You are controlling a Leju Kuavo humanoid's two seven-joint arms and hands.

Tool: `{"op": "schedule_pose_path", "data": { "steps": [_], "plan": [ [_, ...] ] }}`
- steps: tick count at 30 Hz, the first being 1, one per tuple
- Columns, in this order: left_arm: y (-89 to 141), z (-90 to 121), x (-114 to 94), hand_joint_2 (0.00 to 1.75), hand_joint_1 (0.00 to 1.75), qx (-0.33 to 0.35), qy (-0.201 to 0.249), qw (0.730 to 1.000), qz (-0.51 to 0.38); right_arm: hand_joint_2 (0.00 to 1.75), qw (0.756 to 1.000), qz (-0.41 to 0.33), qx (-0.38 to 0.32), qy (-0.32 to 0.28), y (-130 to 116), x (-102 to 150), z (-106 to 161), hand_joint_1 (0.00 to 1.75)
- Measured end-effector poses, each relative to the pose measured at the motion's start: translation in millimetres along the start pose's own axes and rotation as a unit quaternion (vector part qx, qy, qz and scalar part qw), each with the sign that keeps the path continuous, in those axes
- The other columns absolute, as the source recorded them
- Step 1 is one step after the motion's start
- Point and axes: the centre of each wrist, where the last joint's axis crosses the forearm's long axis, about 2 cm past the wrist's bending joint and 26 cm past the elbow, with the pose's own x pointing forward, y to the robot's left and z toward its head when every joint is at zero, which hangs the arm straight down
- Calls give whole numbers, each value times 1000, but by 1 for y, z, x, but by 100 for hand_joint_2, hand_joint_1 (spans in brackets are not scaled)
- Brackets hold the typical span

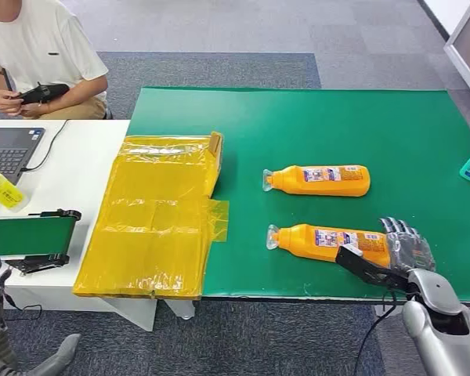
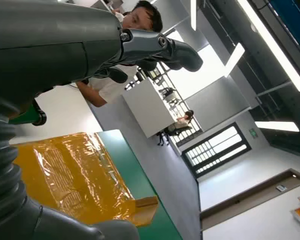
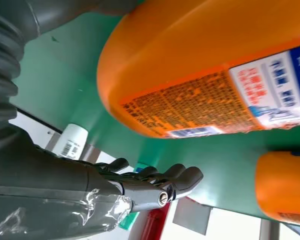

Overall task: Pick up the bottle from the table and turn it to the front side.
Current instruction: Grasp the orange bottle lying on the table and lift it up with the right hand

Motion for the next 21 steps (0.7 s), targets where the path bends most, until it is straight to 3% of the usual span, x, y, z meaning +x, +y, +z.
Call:
{"op": "schedule_pose_path", "data": {
  "steps": [17, 19, 20, 21],
  "plan": [
    [10, 1, -7, 175, 0, -9, 3, 998, 60, 175, 995, -52, 52, -67, 9, 15, -31, 0],
    [13, 2, -8, 175, 0, -10, 6, 998, 60, 175, 994, -54, 57, -74, 8, 18, -34, 10],
    [14, 3, -9, 175, 0, -11, 8, 998, 61, 175, 994, -55, 59, -76, 8, 19, -35, 29],
    [15, 3, -10, 175, 0, -12, 9, 998, 61, 175, 994, -54, 61, -78, 8, 20, -37, 73]
  ]
}}
